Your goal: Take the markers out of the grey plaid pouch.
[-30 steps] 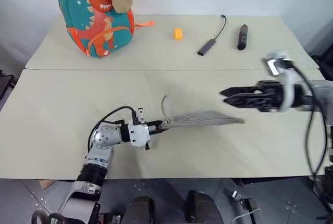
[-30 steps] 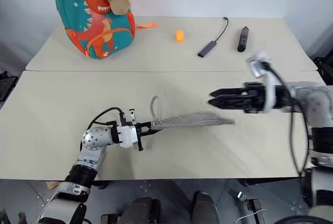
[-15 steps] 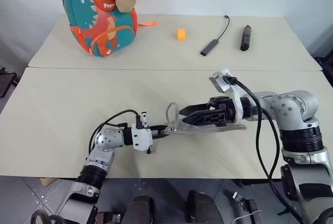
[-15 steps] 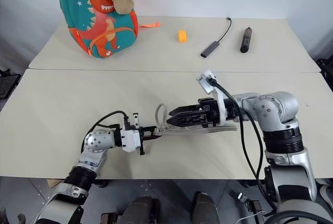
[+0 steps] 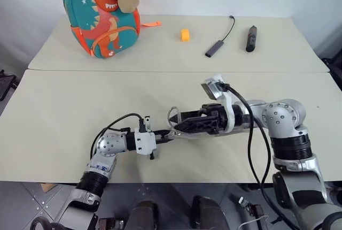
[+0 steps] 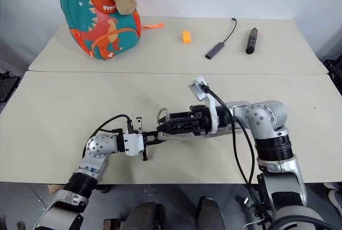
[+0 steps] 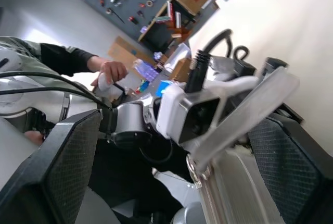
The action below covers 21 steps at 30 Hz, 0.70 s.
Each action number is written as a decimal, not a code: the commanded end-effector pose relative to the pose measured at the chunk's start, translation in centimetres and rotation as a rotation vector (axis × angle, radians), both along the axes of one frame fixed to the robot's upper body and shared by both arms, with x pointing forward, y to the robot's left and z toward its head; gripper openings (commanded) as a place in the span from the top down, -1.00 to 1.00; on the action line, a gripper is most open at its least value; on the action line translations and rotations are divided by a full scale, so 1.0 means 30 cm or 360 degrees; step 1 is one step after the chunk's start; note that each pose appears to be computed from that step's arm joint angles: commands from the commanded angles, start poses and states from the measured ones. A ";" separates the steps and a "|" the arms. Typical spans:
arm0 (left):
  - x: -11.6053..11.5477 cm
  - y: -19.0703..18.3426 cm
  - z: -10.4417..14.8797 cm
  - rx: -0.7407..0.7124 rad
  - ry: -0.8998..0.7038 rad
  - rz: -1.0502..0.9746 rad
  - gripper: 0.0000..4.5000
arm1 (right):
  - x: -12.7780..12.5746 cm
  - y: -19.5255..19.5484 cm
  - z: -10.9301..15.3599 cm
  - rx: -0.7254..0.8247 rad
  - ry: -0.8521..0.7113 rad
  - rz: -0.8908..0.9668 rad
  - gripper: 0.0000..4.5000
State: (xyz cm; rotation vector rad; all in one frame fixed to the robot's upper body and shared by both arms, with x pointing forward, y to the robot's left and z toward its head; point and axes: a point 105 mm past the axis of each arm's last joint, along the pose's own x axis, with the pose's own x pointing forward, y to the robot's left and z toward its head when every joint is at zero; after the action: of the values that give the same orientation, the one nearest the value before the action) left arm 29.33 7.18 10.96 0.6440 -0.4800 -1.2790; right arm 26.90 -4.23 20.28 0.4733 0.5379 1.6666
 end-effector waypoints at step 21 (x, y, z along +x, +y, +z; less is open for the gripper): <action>-0.019 0.028 0.047 -0.0250 0.0350 -0.0024 1.00 | -0.023 -0.018 0.147 0.0464 -0.0042 0.0111 0.99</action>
State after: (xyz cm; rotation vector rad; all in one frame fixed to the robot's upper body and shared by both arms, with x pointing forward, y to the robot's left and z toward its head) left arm 29.05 7.83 11.74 0.4398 -0.4074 -1.2840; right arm 26.64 -3.69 22.77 0.6256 0.3685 1.7768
